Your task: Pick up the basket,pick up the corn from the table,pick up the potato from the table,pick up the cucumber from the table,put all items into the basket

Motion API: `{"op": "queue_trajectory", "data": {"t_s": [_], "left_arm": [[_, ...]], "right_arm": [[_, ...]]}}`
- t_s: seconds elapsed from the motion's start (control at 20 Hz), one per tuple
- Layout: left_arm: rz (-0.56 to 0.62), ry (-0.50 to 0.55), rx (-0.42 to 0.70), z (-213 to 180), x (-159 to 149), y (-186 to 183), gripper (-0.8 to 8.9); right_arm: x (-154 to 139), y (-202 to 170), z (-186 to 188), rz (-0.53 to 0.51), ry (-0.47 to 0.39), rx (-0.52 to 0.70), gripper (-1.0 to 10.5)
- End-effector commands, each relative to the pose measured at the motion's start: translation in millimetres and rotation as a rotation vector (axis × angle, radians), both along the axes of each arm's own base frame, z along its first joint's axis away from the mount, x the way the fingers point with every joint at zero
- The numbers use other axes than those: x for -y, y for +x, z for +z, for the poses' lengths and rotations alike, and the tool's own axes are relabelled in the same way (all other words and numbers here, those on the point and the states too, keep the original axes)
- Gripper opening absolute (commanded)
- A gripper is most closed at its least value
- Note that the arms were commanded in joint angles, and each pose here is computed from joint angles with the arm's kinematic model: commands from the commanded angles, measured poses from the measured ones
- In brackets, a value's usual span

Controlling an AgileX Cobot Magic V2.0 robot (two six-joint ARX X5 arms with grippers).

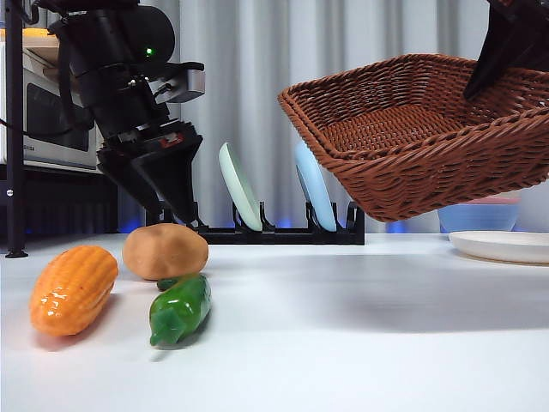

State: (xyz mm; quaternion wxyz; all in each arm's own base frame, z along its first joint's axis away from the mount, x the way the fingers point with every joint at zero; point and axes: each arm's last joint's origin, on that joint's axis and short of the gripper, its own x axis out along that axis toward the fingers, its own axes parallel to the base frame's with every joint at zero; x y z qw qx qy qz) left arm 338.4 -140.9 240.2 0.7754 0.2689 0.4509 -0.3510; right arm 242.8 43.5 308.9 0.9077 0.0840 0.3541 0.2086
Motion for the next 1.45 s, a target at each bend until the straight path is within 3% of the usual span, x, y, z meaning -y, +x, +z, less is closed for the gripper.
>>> {"op": "queue_trajectory", "data": {"t_s": [0.05,0.4,0.45,0.5,0.6,0.75,0.95,1.15,1.3,1.45], "left_arm": [[-0.085,0.058,0.044,-4,2,2,5.56],[-0.119,0.122,-0.04,-48,10,16,5.4],[-0.12,0.125,-0.045,-53,10,18,4.7],[-0.122,0.127,-0.044,-54,10,19,3.32],[-0.123,0.163,-0.007,-53,10,21,-0.29],[-0.118,0.159,0.029,-45,12,26,-0.07],[-0.034,0.079,0.138,17,16,35,-0.06],[0.122,-0.134,0.216,120,10,16,-0.06],[0.092,-0.41,0.182,174,12,-24,-0.07],[0.07,-0.452,0.123,186,36,-56,-0.07]], "right_arm": [[0,0,4,0.012,0.005,0.032,-0.1],[0,0,4,0.017,0.0,0.036,-0.1],[0,0,4,0.017,0.0,0.036,-0.1],[0,0,4,0.017,0.0,0.035,-0.1],[0,0,4,0.017,0.0,0.036,-0.1],[0,0,4,0.017,0.0,0.036,-0.1],[0,0,5,0.017,0.0,0.037,-0.1],[-2,6,4,-0.004,0.032,0.049,-0.1],[-6,21,-8,-0.058,0.107,-0.022,-0.1],[-20,36,-27,-0.049,0.136,-0.098,-0.1]]}}
